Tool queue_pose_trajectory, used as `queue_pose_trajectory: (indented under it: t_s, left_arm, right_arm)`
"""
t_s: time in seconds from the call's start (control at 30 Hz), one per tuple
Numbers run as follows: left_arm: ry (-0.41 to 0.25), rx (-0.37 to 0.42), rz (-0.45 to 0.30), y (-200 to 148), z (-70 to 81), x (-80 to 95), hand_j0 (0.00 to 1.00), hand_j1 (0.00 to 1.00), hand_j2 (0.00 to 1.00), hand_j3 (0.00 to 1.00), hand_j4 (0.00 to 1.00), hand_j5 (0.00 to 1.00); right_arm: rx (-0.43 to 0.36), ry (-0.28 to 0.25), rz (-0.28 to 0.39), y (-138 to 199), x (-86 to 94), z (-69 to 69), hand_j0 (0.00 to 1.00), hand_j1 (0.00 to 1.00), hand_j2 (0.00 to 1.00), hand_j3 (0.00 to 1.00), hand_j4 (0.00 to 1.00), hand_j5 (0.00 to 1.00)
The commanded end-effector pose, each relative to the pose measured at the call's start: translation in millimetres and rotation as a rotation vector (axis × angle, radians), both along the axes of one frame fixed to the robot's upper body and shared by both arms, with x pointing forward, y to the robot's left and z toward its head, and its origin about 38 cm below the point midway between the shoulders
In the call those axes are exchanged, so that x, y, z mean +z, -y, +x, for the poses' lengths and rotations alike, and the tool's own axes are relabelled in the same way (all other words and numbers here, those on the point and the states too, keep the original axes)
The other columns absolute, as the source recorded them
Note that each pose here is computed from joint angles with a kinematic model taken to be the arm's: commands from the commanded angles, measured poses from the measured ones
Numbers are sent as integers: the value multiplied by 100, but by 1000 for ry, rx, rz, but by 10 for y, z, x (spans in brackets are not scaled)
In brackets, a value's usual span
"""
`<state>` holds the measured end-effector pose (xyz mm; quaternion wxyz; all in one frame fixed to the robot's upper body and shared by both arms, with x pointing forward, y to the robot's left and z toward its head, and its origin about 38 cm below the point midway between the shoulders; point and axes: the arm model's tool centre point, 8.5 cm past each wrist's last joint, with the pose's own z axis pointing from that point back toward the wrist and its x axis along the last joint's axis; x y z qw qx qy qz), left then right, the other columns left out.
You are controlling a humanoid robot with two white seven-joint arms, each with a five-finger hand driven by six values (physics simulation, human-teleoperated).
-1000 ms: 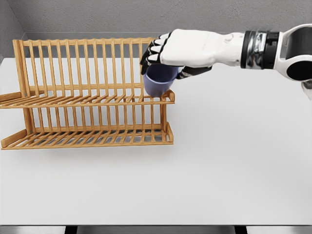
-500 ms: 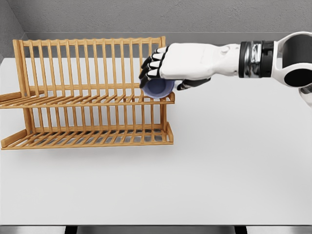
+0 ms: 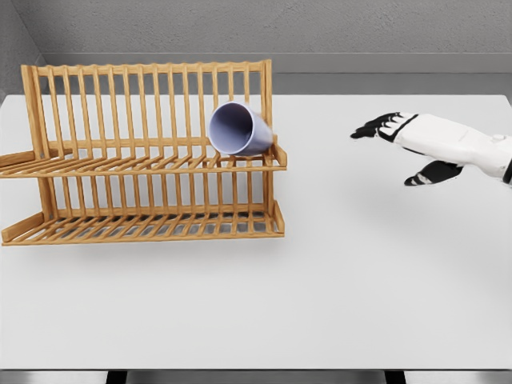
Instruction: Right arm put cup on second shelf
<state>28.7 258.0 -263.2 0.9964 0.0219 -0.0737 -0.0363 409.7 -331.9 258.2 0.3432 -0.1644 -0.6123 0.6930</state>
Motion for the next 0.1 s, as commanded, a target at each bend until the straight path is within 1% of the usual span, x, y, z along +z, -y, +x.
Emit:
queue_pose_trajectory:
  t_s: [0.0, 0.07]
  left_arm:
    - [0, 1, 1, -1, 0, 0, 100, 100, 100, 100, 100, 100]
    - [0, -1, 0, 0, 0, 0, 100, 100, 100, 100, 100, 100]
  right_arm:
    - [-77, 151, 84, 313, 335, 47, 100, 100, 100, 100, 100, 100]
    - [-90, 119, 83, 428, 176, 35, 100, 100, 100, 100, 100, 100]
